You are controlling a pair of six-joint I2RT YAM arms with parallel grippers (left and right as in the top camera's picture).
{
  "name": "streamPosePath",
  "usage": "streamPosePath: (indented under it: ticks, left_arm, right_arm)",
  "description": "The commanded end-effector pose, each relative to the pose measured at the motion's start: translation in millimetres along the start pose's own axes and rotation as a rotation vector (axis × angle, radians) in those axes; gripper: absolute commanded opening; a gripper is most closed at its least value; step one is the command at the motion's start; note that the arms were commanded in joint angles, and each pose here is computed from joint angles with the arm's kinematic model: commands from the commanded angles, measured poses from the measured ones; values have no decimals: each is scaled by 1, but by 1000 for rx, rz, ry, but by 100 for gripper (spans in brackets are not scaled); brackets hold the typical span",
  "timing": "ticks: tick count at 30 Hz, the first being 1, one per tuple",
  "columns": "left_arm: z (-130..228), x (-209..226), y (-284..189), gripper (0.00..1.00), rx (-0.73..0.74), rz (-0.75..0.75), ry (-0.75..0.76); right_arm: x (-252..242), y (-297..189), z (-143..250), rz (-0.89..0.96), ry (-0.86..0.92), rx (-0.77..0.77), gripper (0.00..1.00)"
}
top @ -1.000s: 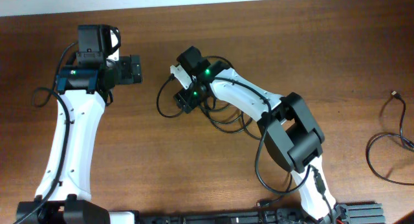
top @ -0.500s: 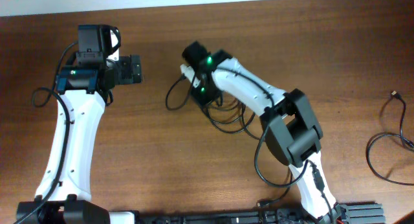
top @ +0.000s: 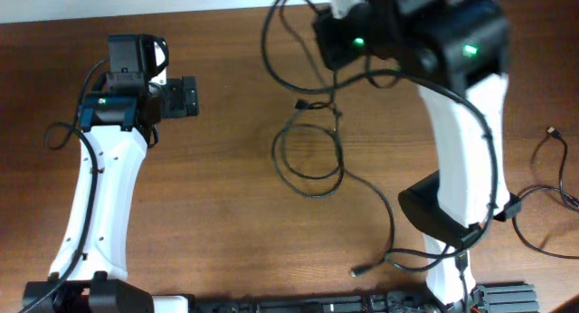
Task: Untangle cables
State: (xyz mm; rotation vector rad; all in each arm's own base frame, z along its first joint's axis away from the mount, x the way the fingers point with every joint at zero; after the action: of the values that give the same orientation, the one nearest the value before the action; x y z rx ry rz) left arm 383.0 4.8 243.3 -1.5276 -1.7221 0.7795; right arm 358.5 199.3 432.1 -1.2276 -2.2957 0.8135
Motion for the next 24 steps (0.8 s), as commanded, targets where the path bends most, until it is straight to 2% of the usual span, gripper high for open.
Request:
streamPosePath:
  ticks: [1, 6, 14, 24]
  left_arm:
    - [-6, 3, -11, 99, -34, -7, -17]
    - [-6, 3, -11, 99, -34, -7, -17]
    - [-6, 3, -11, 99, -34, -7, -17]
    - [-6, 3, -11, 99, -34, -7, -17]
  right_arm:
    - [-3, -10, 0, -11, 50, -17, 4]
    - [-17, 15, 13, 72, 62, 93, 4]
    - [-32, 81, 72, 126, 85, 434, 4]
    - [-44, 88, 85, 187, 80, 492, 4]
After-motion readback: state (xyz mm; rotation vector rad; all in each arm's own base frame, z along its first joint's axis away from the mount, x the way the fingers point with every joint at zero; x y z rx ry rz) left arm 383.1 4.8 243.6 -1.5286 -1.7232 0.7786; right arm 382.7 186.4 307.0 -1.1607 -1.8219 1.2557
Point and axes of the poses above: each gripper's point midway between its finger pads, its own y axis out along the fingers, its own x axis along the line the jaws close on, z = x × y, the point moved 4 cm from there along -y, back along the fingers
